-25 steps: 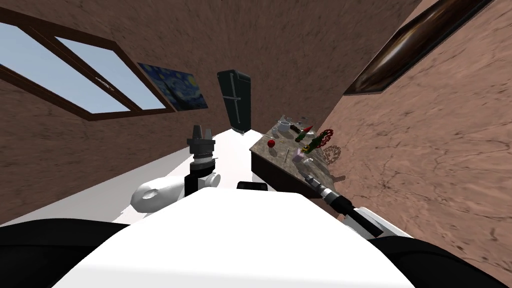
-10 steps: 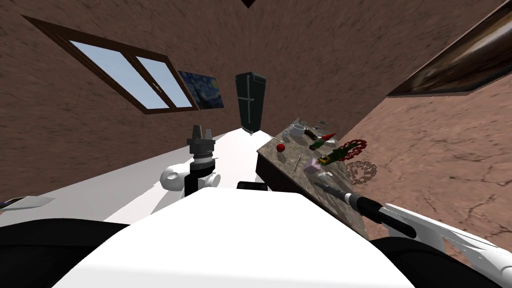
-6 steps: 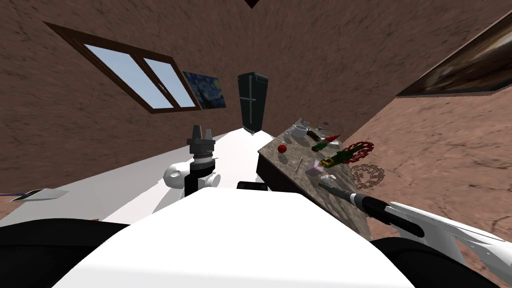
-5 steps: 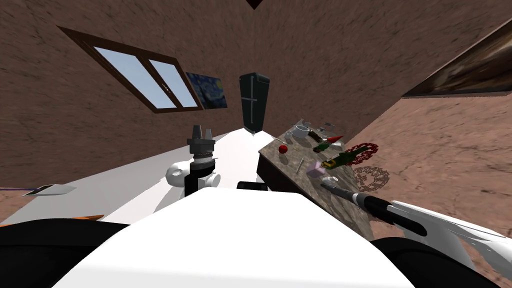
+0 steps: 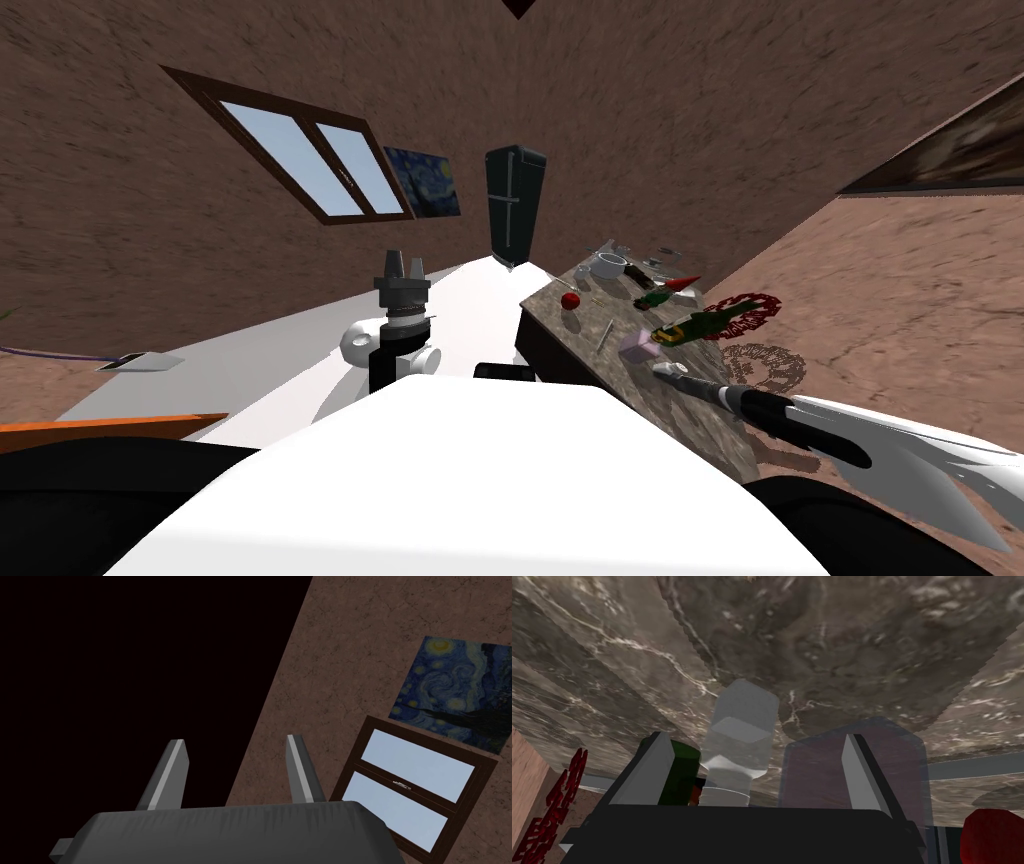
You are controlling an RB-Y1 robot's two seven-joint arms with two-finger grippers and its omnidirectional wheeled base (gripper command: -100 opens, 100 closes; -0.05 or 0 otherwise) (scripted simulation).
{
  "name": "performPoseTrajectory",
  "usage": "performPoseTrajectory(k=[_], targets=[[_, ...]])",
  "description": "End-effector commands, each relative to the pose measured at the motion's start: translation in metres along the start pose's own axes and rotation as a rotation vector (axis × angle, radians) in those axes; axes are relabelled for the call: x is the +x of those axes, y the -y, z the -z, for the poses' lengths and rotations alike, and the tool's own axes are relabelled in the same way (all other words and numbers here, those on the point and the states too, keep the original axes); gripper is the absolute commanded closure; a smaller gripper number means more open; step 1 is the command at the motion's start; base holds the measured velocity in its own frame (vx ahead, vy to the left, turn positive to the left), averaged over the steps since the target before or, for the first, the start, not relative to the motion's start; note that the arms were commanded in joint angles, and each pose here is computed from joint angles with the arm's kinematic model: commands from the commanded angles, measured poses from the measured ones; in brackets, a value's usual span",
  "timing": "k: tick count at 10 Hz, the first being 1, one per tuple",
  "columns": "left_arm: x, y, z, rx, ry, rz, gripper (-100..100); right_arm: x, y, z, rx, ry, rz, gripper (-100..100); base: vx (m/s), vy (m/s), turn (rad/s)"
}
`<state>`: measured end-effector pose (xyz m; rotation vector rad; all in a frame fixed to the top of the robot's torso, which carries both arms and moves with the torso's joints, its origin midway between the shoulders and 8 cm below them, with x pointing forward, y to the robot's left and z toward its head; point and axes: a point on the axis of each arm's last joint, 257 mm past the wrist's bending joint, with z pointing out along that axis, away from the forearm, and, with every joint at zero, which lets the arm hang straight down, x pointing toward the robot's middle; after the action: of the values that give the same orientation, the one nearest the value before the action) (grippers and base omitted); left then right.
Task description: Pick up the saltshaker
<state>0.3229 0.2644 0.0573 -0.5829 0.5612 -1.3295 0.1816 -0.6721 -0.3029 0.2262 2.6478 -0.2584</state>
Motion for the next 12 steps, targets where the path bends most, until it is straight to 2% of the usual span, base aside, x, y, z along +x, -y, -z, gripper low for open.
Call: performPoseTrajectory(k=[1,3,5,6,7,8,12], targets=[[0.0,0.0,0.0,0.0,0.0,0.0,0,-0.002,0.014,0.002,0.035,-0.019,0.033,-100,0.013,0.002,0.094],[0.0,0.0,0.0,0.0,0.0,0.0,0,-0.002,0.014,0.002,0.035,-0.019,0.033,-100,0.005,0.001,0.017],[0.0,0.0,0.0,0.0,0.0,0.0,0,-0.005,0.029,0.006,0.073,-0.041,0.074,-100,0.009,0.006,0.08],[0.0,0.0,0.0,0.0,0.0,0.0,0,-0.003,0.024,0.005,0.063,-0.037,0.064,-100,0.006,0.002,0.009],[0.0,0.0,0.0,0.0,0.0,0.0,0,-0.003,0.025,0.005,0.065,-0.037,0.066,0,0.0,0.0,0.0],[0.0,0.0,0.0,0.0,0.0,0.0,0,0.01,0.028,0.005,0.072,-0.039,0.054,-100,0.026,-0.012,0.09],[0.0,0.0,0.0,0.0,0.0,0.0,0,0.041,0.032,0.003,0.084,-0.045,0.028,-100,0.016,-0.019,0.06]])
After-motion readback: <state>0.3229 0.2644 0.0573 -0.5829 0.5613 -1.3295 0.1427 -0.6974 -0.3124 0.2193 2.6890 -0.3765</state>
